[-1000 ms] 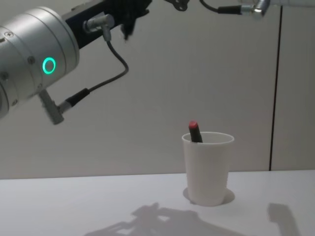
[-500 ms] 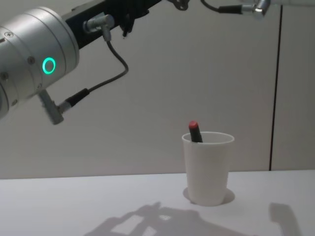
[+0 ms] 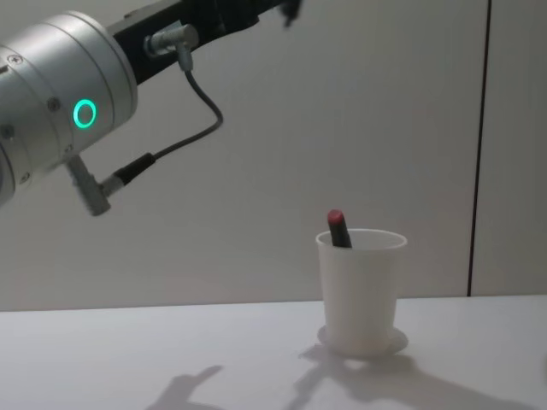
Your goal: Place the pen into the pen holder.
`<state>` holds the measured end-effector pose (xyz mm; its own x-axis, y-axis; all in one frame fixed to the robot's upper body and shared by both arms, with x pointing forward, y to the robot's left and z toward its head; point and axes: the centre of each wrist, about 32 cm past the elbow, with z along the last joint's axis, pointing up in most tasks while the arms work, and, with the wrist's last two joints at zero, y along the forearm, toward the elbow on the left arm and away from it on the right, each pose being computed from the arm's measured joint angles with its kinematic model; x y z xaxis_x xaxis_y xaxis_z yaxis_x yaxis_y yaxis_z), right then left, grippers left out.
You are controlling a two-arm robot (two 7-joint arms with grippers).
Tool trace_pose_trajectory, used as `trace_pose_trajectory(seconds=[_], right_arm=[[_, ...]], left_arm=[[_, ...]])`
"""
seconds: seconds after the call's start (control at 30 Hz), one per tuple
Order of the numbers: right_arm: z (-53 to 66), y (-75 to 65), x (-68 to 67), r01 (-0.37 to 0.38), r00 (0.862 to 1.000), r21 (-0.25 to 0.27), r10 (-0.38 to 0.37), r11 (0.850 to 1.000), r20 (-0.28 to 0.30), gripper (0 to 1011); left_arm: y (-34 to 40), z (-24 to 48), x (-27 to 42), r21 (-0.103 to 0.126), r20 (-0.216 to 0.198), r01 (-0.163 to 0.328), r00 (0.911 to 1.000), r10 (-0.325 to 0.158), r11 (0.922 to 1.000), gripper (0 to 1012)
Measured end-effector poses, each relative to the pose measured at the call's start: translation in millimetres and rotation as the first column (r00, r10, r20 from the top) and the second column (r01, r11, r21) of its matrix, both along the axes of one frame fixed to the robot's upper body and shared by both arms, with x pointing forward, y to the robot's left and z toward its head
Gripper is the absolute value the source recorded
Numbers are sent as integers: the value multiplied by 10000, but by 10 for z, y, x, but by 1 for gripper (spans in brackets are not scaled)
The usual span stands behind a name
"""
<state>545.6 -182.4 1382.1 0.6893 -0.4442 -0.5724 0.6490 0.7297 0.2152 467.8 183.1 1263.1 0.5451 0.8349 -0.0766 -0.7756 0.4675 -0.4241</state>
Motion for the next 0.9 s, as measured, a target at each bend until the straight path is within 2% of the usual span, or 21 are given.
trace_pose_trajectory(seconds=[0.2,0.23,0.27,0.5,0.63,0.67,0.77,0.8,0.9], right_arm=[[81,-247,-39,783,9963,-164,-777,9968,355,145],[81,-247,-39,783,9963,-164,-777,9968,355,145],[93,-324,-57,1030,9938,-225,-1020,9944,434,145],[84,-616,-173,2075,9766,-594,-2033,9764,698,145],[27,-777,-279,2760,9593,-972,-2678,9562,890,144],[27,-777,-279,2760,9593,-972,-2678,9562,890,144],[-33,-866,-355,3224,9446,-1344,-3092,9370,1097,145],[-49,-885,-372,3311,9416,-1441,-3167,9325,1141,145],[-98,-926,-415,3585,9314,-1759,-3386,9168,1333,145]], left_arm=[[0,0,0,0,3,-1,10000,1,10000,1001],[0,0,0,-1,3,-1,10000,1,10000,1001],[0,0,0,-1,3,-1,10000,1,10000,1001],[15,13,5,45,55,-39,10000,39,10000,1001],[82,73,18,197,262,-284,9993,279,9994,1001],[121,107,26,276,370,-413,9985,402,9988,1001],[180,157,38,408,520,-620,9969,599,9972,1001],[234,198,50,508,639,-801,9950,768,9955,1001],[307,262,65,666,831,-1053,9915,996,9922,1001]])
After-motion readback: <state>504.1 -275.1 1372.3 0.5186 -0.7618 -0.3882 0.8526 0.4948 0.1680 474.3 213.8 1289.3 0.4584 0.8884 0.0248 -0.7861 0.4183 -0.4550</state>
